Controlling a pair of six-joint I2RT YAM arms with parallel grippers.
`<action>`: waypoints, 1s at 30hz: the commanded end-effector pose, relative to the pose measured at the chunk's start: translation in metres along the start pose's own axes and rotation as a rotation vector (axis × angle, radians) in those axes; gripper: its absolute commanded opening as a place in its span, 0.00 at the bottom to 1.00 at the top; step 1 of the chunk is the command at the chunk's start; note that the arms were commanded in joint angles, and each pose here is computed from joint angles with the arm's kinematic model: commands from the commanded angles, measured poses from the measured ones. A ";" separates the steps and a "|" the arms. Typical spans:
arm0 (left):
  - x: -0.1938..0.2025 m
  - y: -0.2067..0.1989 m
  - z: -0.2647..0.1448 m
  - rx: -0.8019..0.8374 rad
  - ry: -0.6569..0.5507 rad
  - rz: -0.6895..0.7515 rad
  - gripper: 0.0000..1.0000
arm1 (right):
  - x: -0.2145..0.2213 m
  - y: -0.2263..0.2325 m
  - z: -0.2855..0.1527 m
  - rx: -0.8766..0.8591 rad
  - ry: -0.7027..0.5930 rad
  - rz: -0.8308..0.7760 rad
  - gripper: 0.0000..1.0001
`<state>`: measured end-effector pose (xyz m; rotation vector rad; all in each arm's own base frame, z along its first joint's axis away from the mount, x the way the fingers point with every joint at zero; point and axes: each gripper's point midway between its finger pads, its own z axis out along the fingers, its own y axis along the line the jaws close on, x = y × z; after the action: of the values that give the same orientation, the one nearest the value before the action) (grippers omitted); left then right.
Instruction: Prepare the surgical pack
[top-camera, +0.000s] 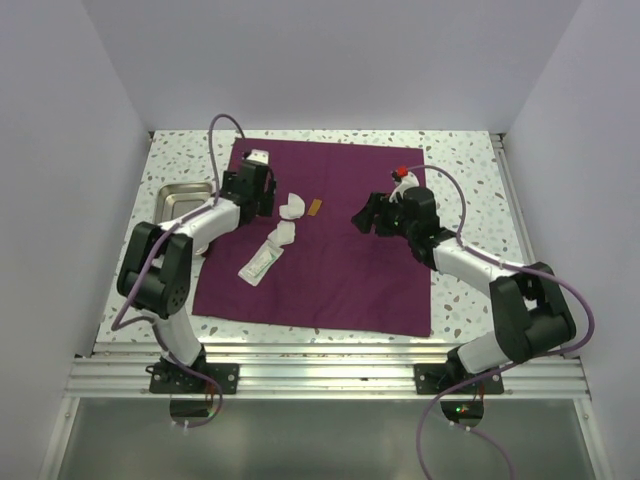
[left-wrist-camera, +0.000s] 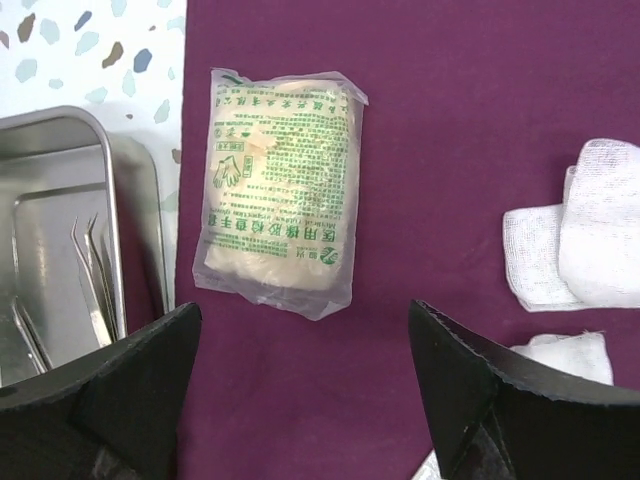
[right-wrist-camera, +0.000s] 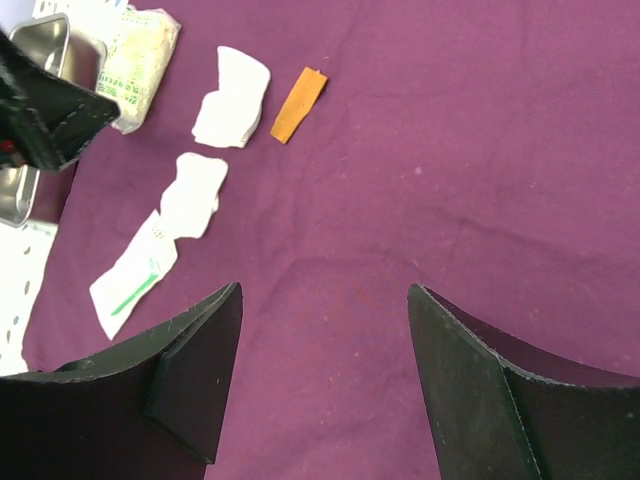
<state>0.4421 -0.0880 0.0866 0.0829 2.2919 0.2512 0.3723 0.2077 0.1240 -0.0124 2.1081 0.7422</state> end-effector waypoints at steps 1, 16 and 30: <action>-0.020 0.001 0.008 -0.089 -0.060 0.065 0.86 | -0.010 0.006 -0.002 -0.018 -0.041 -0.022 0.70; -0.007 -0.011 0.037 -0.121 -0.016 0.147 0.57 | -0.007 0.004 -0.001 -0.019 -0.037 -0.019 0.70; 0.007 -0.011 0.055 -0.162 0.024 0.165 0.26 | -0.003 0.003 -0.001 -0.018 -0.031 -0.019 0.70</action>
<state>0.4623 -0.0872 0.0309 0.2252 2.3440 0.5129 0.3698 0.2068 0.1191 -0.0116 2.1152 0.7415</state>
